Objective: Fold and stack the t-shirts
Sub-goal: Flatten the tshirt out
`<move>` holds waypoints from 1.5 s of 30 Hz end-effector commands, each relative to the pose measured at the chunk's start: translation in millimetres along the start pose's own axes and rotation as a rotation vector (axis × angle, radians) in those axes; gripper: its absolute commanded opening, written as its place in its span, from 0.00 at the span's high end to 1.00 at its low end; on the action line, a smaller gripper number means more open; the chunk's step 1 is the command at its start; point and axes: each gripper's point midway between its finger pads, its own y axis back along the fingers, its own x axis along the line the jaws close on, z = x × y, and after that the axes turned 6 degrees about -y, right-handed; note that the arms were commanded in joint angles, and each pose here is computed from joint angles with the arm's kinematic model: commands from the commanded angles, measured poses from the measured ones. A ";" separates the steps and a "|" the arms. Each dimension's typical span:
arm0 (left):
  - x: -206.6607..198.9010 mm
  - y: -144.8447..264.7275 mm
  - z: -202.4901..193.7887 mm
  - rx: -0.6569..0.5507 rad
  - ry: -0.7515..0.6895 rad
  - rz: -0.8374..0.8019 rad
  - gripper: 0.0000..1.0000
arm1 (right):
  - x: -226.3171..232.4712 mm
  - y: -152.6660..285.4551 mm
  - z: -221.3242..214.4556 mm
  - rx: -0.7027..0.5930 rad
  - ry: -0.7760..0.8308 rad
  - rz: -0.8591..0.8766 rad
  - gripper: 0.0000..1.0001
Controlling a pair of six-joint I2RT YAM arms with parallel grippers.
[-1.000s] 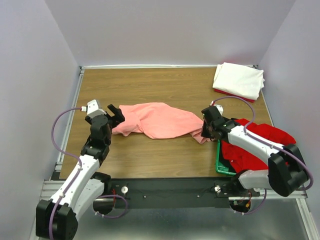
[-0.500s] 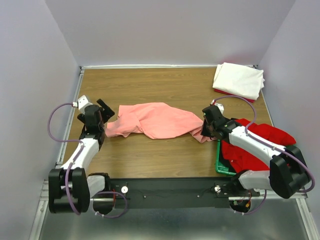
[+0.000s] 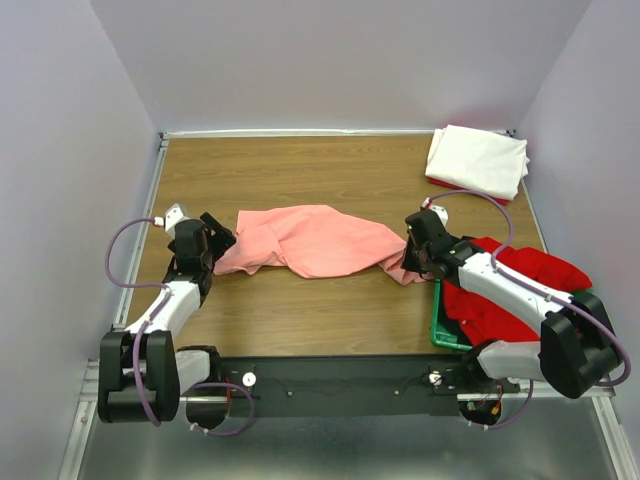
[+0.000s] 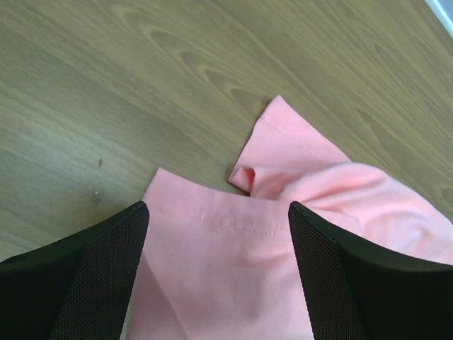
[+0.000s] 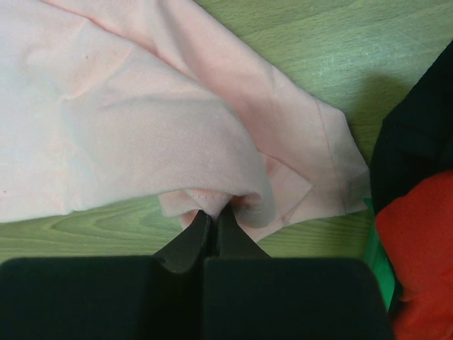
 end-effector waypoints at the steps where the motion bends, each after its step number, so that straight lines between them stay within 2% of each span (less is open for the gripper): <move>1: 2.2 5.2 -12.3 0.038 0.046 -0.010 0.14 | 11.7 1.9 6.8 -0.021 -0.011 0.045 0.99; 7: 21.4 13.2 -15.3 0.013 0.064 0.072 0.15 | 12.6 2.8 8.3 -0.026 -0.013 0.050 0.99; 13: 21.6 11.1 -32.7 0.073 0.048 0.050 0.20 | 16.5 3.9 9.5 -0.024 -0.010 0.066 0.99; 16: 20.5 10.2 -39.4 0.093 0.045 0.034 0.28 | 16.3 4.8 8.6 -0.023 -0.012 0.069 0.99; 17: 18.1 9.7 -37.0 0.083 0.044 0.022 0.38 | 17.1 4.9 8.4 -0.021 -0.010 0.074 1.00; 18: 15.1 9.5 -34.2 0.076 0.046 0.010 0.43 | 17.9 5.0 8.1 -0.019 -0.009 0.078 1.00; 20: 7.1 9.4 -26.2 0.054 0.039 -0.024 0.58 | 22.3 6.5 6.5 -0.008 0.007 0.106 1.00; 21: -2.3 8.4 -13.8 0.018 0.037 -0.058 0.75 | 24.6 8.3 8.0 -0.011 0.026 0.122 1.00; 23: -22.0 6.6 17.4 -0.051 0.039 -0.117 1.00 | 27.2 12.3 16.1 -0.042 0.034 0.131 1.00; 25: -38.9 6.2 45.6 -0.104 0.033 -0.170 1.00 | 33.7 24.5 33.6 -0.099 0.057 0.157 1.00; 26: -57.6 10.5 84.4 -0.183 0.026 -0.216 1.00 | 34.7 29.1 41.8 -0.127 0.071 0.158 1.00; 28: -77.4 14.5 119.1 -0.233 0.021 -0.262 1.00 | 43.4 46.5 66.3 -0.203 0.066 0.180 1.00; 29: -97.9 26.0 161.2 -0.318 0.003 -0.304 1.00 | 39.4 51.0 77.7 -0.242 0.073 0.148 0.99; 31: -118.2 32.0 194.7 -0.369 -0.031 -0.355 1.00 | 46.8 65.4 107.9 -0.322 0.072 0.132 0.99; 32: -134.1 47.1 235.0 -0.434 -0.048 -0.386 1.00 | 44.1 68.6 121.4 -0.362 0.089 0.091 0.99; 35: -152.7 55.0 272.5 -0.450 -0.100 -0.434 1.00 | 47.0 80.9 158.8 -0.451 0.080 0.016 0.99; 36: -164.5 70.9 302.7 -0.510 -0.147 -0.465 1.00 | 47.9 83.2 165.7 -0.464 0.094 0.003 0.99; 39: -173.6 96.2 341.2 -0.613 -0.285 -0.474 1.00 | 56.0 98.8 191.9 -0.528 0.098 -0.006 0.99; 41: -174.7 104.3 348.2 -0.651 -0.352 -0.480 1.00 | 56.9 105.6 200.1 -0.553 0.099 -0.015 0.99; 45: -160.3 101.8 325.7 -0.646 -0.474 -0.486 1.00 | 54.2 115.7 196.0 -0.557 0.117 0.015 0.99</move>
